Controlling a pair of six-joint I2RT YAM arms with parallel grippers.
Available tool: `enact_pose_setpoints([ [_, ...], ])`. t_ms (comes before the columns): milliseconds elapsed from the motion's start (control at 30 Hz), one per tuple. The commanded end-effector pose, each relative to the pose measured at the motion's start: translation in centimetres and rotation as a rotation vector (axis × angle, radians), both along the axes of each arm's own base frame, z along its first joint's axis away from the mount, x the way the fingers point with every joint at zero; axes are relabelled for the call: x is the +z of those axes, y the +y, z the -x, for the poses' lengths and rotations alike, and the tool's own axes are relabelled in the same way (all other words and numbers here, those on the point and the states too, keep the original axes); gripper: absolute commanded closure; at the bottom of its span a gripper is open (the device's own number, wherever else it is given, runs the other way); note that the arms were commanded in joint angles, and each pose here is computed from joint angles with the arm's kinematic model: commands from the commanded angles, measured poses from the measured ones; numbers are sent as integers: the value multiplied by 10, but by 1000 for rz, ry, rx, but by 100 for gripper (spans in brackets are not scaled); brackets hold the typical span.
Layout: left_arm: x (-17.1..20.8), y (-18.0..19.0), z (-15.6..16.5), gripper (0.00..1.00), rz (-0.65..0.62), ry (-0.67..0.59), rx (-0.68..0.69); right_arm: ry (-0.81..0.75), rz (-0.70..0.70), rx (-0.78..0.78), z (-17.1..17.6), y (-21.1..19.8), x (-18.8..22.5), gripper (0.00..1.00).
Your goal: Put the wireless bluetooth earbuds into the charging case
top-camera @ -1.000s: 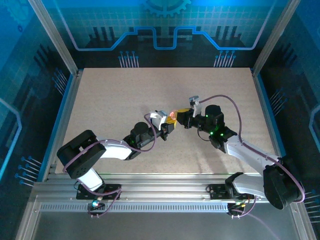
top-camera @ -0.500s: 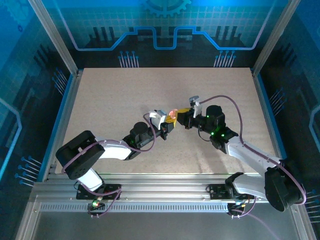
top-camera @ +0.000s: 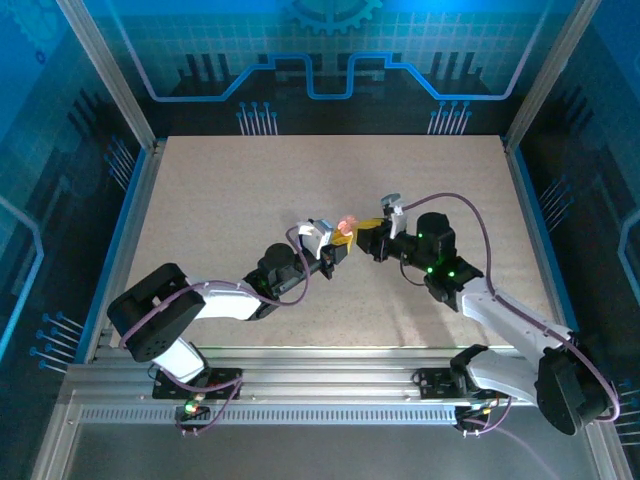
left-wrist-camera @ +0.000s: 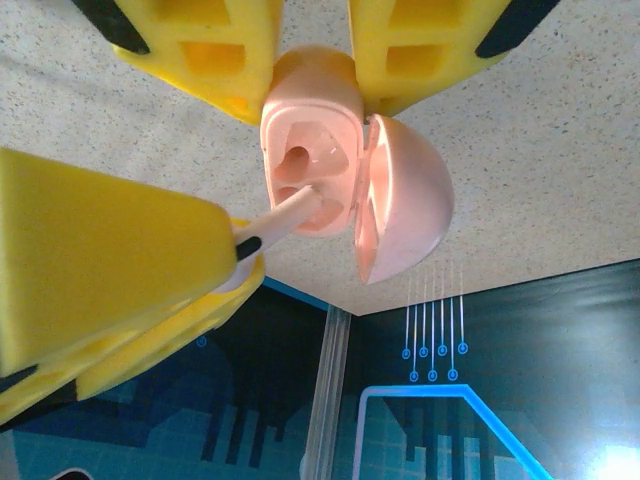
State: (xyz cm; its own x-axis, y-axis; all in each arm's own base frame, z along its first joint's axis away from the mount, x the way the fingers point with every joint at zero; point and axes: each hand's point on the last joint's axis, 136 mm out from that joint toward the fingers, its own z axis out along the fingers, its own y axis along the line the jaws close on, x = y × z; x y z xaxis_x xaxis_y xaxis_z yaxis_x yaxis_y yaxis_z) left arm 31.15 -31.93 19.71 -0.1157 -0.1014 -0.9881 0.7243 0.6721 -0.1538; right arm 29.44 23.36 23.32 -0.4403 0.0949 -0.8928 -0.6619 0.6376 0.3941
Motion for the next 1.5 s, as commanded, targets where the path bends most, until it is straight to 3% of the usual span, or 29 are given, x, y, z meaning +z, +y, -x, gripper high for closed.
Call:
enact_pose_setpoints([
  [0, 9, 2, 3, 88, -19, -59, 6, -48, 1, 37, 8, 4, 22, 76],
  [500, -18, 7, 4, 88, -218, -152, 18, 40, 84, 162, 29, 8, 27, 75],
  [1467, -8, 2, 12, 88, -241, -213, -3, 151, 167, 148, 17, 3, -8, 76],
])
